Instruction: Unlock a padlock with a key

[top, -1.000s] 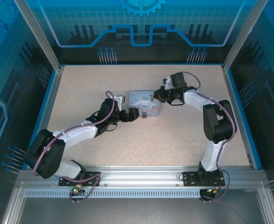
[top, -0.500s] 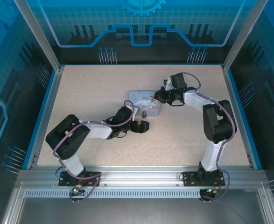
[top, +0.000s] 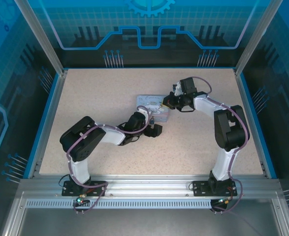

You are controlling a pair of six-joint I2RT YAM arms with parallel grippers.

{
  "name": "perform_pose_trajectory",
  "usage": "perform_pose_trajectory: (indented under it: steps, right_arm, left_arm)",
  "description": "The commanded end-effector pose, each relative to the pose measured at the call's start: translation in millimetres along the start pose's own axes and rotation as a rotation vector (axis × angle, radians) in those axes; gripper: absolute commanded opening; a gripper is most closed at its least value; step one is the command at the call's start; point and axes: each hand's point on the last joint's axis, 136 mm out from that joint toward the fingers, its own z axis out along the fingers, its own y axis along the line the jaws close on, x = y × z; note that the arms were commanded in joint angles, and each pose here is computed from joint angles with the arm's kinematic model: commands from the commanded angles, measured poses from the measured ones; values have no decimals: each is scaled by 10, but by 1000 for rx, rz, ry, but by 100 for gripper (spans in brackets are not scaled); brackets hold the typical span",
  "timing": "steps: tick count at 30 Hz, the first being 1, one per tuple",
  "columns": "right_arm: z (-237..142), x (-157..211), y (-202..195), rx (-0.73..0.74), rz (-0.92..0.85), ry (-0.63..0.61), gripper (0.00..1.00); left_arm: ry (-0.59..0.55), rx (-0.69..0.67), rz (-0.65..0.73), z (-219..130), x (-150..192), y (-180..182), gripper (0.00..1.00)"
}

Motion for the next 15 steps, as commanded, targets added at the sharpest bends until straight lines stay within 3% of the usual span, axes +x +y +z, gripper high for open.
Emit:
perform_pose_trajectory:
  steps: [1,15]
  right_arm:
    - [-19,68,-49,21,11,14,0]
    - [-31,87,-63,34,4,24,0]
  left_arm:
    - [-61,-30,53,84,-144,-27,99]
    - [-121,41,30,229,-228,-194,99]
